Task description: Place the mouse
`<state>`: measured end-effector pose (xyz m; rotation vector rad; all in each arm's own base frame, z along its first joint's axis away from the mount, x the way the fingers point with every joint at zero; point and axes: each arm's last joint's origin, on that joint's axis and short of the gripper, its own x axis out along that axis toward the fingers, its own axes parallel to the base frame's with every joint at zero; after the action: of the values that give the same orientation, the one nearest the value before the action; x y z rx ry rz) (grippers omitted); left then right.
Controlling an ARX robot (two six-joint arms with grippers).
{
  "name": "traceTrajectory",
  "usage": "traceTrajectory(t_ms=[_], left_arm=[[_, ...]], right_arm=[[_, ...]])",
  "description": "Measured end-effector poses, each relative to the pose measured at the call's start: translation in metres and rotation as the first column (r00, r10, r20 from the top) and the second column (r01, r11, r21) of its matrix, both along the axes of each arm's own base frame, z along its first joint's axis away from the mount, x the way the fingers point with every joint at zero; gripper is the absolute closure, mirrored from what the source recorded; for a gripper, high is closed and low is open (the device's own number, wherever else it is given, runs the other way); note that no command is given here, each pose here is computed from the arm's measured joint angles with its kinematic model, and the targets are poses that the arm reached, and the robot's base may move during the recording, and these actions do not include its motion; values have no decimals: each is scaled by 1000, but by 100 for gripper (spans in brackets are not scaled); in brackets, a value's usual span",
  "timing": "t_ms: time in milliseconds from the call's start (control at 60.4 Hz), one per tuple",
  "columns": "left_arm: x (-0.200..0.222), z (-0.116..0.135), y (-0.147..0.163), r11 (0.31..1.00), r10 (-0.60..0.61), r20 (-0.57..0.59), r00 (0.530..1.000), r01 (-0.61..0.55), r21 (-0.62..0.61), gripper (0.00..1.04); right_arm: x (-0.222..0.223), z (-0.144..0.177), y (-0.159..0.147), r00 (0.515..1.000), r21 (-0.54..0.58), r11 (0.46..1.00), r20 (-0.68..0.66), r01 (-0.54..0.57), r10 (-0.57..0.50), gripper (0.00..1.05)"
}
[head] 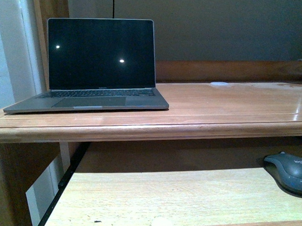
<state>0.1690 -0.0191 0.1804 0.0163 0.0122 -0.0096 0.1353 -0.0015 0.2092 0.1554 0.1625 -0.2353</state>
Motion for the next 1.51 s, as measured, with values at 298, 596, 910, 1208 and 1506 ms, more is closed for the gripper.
traceTrajectory(t_ms=[298, 596, 910, 1208, 1506], left_arm=[[-22, -9, 17, 1000, 3, 14, 1000, -3, -10, 102], [-36, -15, 18, 1000, 5, 7, 1000, -5, -10, 102], [-46, -12, 19, 1000, 5, 17, 1000, -5, -10, 102], [-53, -12, 19, 1000, 5, 18, 1000, -5, -10, 102], [-58, -12, 19, 1000, 5, 19, 1000, -5, -10, 102]], right_arm=[[104, 34, 52, 977, -184, 967, -158, -174, 146, 7], [148, 21, 69, 942, -287, 930, -305, -228, 137, 7], [175, -3, 66, 917, -301, 930, -389, -211, 82, 7], [198, -9, 46, 913, -281, 951, -407, -125, 0, 7], [196, -10, 35, 900, -133, 982, -432, -133, 63, 34]])
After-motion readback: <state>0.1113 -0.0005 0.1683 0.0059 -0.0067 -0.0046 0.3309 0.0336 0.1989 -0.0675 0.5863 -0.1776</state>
